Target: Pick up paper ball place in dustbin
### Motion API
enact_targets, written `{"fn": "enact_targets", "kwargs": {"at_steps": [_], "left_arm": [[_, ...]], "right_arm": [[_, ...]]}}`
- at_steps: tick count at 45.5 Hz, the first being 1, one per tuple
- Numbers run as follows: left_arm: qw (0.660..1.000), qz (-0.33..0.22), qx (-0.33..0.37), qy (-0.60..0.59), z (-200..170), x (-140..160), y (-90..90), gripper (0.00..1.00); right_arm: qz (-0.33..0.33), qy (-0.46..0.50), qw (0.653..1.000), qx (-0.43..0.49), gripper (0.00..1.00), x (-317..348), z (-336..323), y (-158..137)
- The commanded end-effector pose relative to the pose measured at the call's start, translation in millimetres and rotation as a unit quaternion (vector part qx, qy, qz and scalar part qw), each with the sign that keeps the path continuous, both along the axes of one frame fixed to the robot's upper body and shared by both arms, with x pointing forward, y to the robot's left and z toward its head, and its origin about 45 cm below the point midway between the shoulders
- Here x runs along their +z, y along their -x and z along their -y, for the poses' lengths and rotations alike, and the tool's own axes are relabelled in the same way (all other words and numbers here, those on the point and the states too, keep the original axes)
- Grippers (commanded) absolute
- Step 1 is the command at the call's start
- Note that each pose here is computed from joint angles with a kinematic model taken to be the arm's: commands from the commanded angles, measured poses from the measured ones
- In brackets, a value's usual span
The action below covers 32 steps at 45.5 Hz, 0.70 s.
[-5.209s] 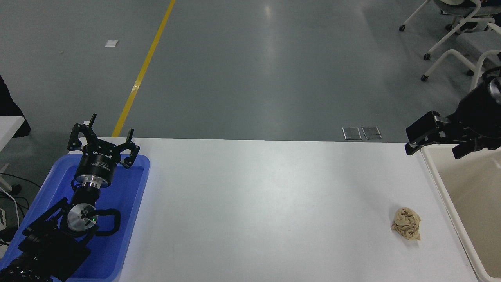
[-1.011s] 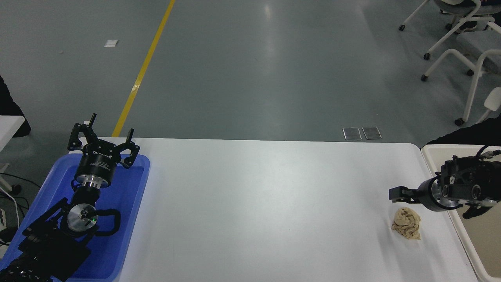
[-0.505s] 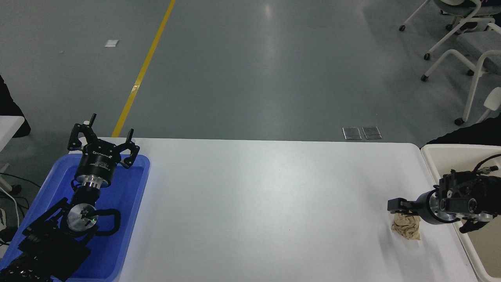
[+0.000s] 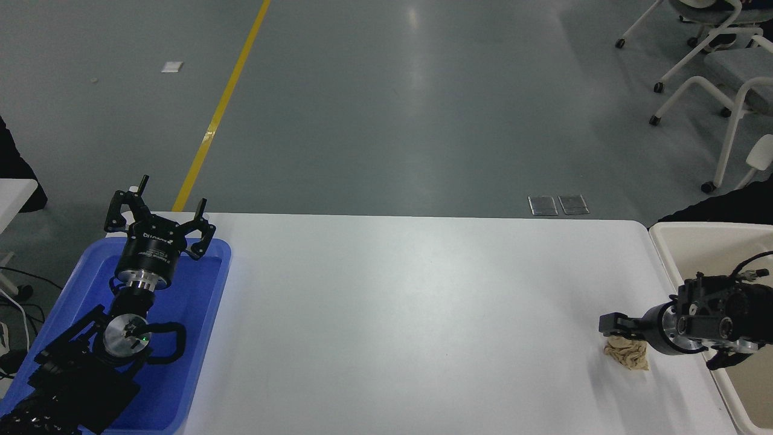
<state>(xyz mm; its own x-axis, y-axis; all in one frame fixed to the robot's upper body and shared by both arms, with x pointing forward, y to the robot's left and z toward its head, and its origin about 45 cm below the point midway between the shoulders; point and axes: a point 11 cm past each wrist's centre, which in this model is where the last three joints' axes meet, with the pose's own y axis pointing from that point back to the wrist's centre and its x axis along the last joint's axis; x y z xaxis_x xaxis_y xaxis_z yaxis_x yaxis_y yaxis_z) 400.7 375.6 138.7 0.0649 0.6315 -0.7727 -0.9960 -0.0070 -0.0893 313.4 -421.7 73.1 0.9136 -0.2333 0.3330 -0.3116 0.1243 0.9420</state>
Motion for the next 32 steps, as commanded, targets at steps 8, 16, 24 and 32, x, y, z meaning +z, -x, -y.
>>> {"fn": "enact_targets", "kwargs": {"at_steps": [8,16,24,32], "left_arm": [[1.000,0.000,0.000,0.000,0.0,0.0,0.0,1.00],[1.000,0.001,-0.001,0.000,0.1,0.1,0.0,1.00],[1.000,0.001,-0.001,0.000,0.1,0.1,0.0,1.00],[1.000,0.001,0.000,0.001,0.0,0.1,0.0,1.00]], "right_arm": [[0.003,0.009,1.000,0.012,0.00,5.2,2.5,-4.4],[0.022,0.021,1.000,0.004,0.00,33.8,17.0,-20.8],[0.026,0.029,0.999,-0.003,0.00,86.9,31.5,-38.1],[0.024,0.007,1.000,-0.009,0.00,158.4,32.0,-52.7]]}}
